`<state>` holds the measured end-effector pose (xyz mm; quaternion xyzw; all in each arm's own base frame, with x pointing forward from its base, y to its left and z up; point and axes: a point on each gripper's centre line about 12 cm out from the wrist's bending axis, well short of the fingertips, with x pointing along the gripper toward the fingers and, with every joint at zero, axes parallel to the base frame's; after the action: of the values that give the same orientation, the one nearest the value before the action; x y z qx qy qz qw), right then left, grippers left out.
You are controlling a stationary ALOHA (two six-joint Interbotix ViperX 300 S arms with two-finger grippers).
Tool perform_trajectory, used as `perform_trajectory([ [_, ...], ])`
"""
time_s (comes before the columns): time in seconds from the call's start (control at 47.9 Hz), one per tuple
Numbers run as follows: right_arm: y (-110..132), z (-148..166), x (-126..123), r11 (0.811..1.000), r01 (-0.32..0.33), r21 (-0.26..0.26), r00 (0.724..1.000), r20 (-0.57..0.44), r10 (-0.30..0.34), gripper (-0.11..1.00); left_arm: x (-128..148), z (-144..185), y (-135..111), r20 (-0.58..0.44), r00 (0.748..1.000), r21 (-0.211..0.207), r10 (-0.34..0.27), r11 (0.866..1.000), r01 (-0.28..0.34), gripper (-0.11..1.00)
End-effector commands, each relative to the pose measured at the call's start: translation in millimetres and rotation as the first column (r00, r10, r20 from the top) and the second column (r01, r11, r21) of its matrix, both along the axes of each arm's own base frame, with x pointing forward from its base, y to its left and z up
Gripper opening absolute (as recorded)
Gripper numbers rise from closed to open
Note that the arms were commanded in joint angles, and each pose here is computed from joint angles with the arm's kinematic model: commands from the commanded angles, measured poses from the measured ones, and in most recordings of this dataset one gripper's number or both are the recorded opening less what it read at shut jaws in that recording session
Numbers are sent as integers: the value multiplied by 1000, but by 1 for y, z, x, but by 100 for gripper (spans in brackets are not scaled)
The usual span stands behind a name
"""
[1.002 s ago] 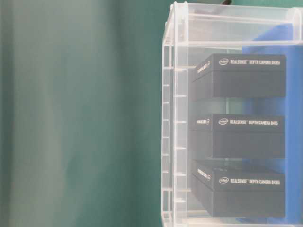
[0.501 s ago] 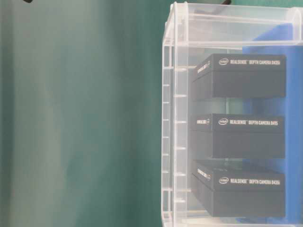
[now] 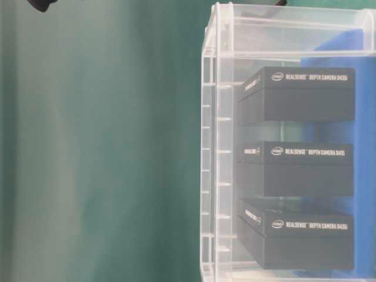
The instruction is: Take out the box from the case.
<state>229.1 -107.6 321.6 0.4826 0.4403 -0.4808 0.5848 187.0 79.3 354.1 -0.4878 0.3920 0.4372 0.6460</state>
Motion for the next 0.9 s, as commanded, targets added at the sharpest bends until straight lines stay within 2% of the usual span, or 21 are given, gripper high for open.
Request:
perform_trajectory([
  [0.0, -1, 3, 1, 1000, 1, -12, 1000, 21, -1, 2, 0, 7, 0, 27, 1000, 2, 4, 1000, -4, 44],
  [0.084, -1, 2, 2, 1000, 2, -14, 1000, 26, -1, 8, 0, 7, 0, 28, 1000, 1, 4, 1000, -4, 65],
  [0.146, -1, 0, 2, 1000, 6, -15, 1000, 27, -5, 23, 0, 7, -1, 30, 1000, 0, 2, 1000, -2, 80],
  [0.188, -2, 0, 2, 1000, 13, -18, 1000, 27, -13, 35, 0, 7, -1, 30, 1000, 0, 2, 1000, -2, 86],
  [0.334, -5, -4, -1, 998, 49, -46, 999, 5, -49, 79, 1, 6, -1, 27, 1000, -1, 0, 1000, 0, 90],
  [0.418, -6, -6, -2, 996, 70, -56, 998, -2, -70, 93, 1, 6, -1, 24, 1000, -3, 2, 1000, -2, 90],
  [0.522, -6, -6, -2, 994, 90, -55, 996, 3, -90, 94, 1, 5, 0, 23, 1000, -4, 2, 1000, -2, 90],
  [0.877, -6, -6, -3, 994, 96, -53, 995, 1, -96, 94, 1, 3, -1, 16, 1000, -6, 2, 1000, -2, 90],
])
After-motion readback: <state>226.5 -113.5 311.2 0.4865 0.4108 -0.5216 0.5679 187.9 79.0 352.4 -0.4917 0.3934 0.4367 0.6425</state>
